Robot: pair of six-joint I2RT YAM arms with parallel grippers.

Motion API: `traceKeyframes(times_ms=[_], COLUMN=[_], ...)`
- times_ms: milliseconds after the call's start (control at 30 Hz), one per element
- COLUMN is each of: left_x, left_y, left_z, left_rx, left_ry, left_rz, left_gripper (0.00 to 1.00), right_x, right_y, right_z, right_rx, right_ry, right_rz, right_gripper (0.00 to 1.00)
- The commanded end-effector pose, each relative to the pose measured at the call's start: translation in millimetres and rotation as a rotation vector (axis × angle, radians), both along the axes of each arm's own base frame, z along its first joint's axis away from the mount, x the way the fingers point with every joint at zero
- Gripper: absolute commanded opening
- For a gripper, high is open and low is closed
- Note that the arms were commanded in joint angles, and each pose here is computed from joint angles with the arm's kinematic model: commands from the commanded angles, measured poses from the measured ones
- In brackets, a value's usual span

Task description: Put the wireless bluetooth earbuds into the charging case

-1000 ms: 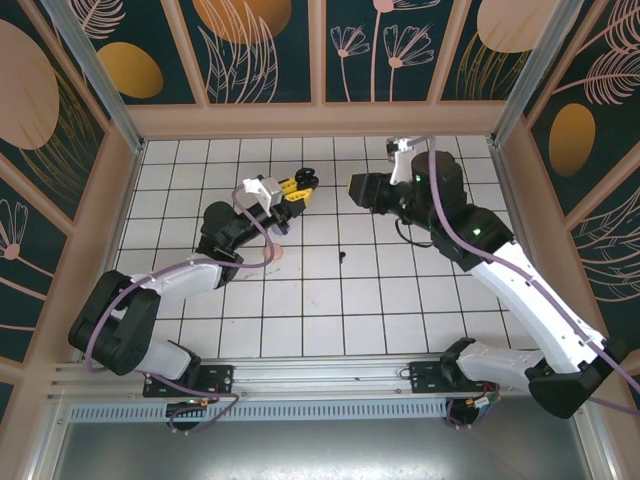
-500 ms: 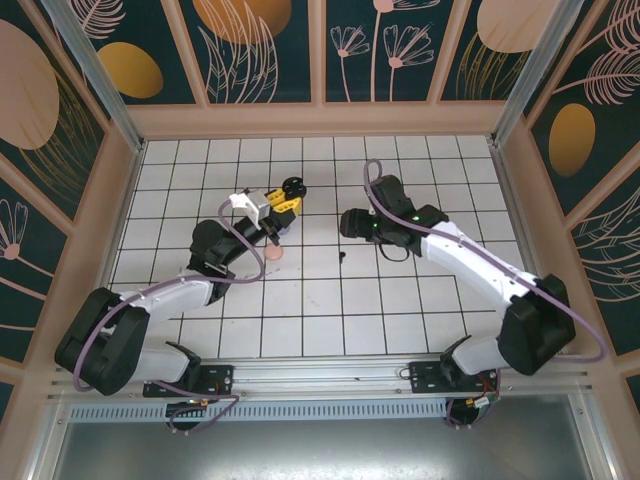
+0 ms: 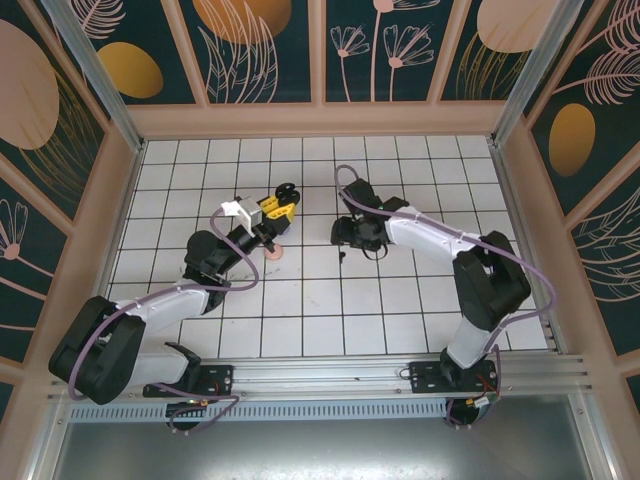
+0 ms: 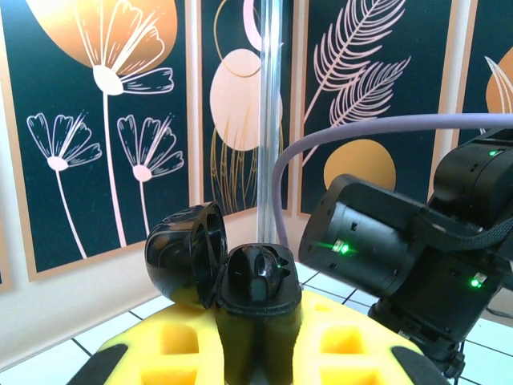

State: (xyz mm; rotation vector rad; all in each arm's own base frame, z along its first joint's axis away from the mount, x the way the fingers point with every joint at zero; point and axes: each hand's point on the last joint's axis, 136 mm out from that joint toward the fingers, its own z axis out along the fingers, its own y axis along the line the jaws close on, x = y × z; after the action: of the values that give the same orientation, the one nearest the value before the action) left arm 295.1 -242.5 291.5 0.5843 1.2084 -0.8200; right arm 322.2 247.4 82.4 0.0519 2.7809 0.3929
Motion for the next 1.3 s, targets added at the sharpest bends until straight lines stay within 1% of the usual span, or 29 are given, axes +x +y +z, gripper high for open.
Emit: traceKeyframes(times_ms=[0, 100, 467, 1000, 1100, 1267], left_x=[-6, -7, -11, -12, -13, -13], left_y=[4, 5, 5, 5, 4, 5], left_z=[16, 17, 19, 14, 14, 15], left_rx=[-0.047, -0.051, -0.051, -0.037, -0.035, -0.032], left_ry=[-0.041, -0.043, -0.060, -0.059, -0.061, -0.065], left_rz=[0.001, 0.001, -0.006, -0.013, -0.014, -0.012], left_gripper=[0.00, 0.00, 0.00, 0.00, 0.00, 0.00], right_x=[3, 5, -1, 1, 0, -2], right_y=[6, 6, 9, 16, 16, 17], right_z=[-8, -19, -48, -70, -72, -74], right_rx=[-0.033, -0.075, -0.124, -0.170, -0.173, -0.169], right_ry=[0.034, 0.055, 0.117, 0.142, 0.147, 0.151], right_rz=[-0.025, -0.046, -0.064, -0.048, -0.048, -0.047], right_gripper=[0.63, 0.60, 0.47, 0.39, 0.34, 0.33])
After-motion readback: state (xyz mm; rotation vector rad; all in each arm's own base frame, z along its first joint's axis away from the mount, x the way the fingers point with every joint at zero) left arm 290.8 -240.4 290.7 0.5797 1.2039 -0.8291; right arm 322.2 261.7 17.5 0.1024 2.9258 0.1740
